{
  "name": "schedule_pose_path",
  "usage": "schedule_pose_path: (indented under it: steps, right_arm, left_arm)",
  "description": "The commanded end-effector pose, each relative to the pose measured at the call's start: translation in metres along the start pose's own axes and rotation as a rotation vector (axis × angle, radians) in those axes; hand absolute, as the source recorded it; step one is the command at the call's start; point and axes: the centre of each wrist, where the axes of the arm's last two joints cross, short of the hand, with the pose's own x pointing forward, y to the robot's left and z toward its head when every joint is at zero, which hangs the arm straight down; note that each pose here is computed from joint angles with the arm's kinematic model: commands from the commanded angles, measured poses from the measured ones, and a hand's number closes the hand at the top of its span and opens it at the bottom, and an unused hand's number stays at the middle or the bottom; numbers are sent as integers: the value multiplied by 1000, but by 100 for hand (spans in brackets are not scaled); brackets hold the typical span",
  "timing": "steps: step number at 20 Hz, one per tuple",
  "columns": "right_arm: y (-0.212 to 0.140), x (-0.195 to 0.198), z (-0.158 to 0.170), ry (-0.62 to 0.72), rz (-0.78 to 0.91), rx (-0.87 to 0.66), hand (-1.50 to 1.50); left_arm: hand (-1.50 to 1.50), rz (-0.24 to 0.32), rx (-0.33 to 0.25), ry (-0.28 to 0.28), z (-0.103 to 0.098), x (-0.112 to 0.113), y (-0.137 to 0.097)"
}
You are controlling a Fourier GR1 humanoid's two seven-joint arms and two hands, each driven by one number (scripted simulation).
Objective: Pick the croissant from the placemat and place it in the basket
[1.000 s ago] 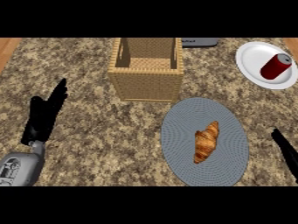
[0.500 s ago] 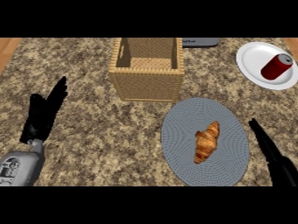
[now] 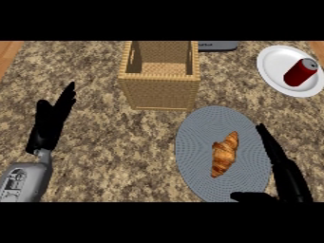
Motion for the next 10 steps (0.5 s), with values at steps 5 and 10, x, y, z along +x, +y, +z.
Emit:
schedule_pose_path:
  steps: [5,10]
  right_arm:
    - [27,15,-27,-5,-5,11,-150]
    - [19,12,-21,-3,9,22,-150]
  left_arm:
    - [0,-13,2,-8,7,-9,1]
    - [0,9,-15,27,-1,-2,0]
